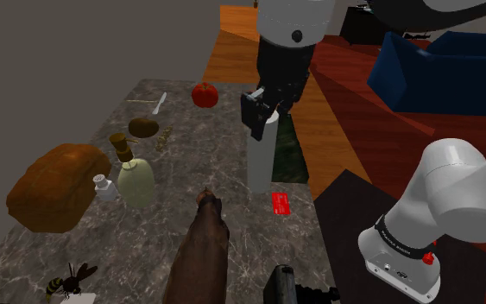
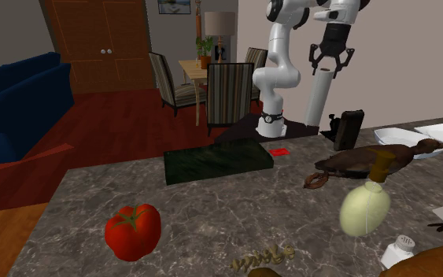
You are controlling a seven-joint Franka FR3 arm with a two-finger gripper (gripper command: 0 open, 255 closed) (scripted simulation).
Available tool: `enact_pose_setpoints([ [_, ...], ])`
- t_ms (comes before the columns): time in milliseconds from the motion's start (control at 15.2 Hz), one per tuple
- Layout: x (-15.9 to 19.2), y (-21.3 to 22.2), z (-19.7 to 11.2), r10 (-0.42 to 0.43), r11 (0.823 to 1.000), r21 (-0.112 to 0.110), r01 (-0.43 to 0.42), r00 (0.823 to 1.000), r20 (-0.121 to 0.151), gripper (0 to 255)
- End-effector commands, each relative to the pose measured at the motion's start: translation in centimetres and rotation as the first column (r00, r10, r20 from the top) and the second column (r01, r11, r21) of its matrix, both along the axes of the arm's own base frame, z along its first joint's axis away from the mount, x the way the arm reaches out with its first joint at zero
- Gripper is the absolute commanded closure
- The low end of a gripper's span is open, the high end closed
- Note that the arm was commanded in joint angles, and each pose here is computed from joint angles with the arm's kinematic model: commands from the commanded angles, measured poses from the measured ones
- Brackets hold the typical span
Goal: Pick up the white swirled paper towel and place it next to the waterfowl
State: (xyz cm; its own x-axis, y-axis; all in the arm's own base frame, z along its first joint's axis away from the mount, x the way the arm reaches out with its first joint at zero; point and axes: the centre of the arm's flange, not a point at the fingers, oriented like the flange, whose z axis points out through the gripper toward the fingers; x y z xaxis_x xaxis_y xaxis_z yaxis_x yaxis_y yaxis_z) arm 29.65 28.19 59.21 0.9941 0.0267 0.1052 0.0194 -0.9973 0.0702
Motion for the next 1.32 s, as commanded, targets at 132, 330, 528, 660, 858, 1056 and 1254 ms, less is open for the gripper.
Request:
enact_pose_setpoints([
  [132, 0.1, 0.0, -2.1, 0.000, 1.000, 0.000, 0.000, 1.000, 0.000, 255],
  [330, 0.1, 0.0, -3.7, 0.000, 1.000, 0.000, 0.000, 1.000, 0.000, 255],
  [528, 0.1, 0.0, -5.2, 0.000, 1.000, 0.000, 0.000, 1.000, 0.000, 255],
  [660, 0.1, 0.0, -6.3, 0.000, 1.000, 0.000, 0.000, 1.000, 0.000, 255],
  [858, 0.1, 0.0, -7.9, 0.000, 1.000, 0.000, 0.000, 1.000, 0.000, 255],
  [1056, 0.1, 0.0, -9.5, 0.000, 1.000, 0.000, 0.000, 1.000, 0.000, 255],
  [1254, 0.1, 0.0, -11.0, 0.000, 1.000, 0.000, 0.000, 1.000, 0.000, 255],
])
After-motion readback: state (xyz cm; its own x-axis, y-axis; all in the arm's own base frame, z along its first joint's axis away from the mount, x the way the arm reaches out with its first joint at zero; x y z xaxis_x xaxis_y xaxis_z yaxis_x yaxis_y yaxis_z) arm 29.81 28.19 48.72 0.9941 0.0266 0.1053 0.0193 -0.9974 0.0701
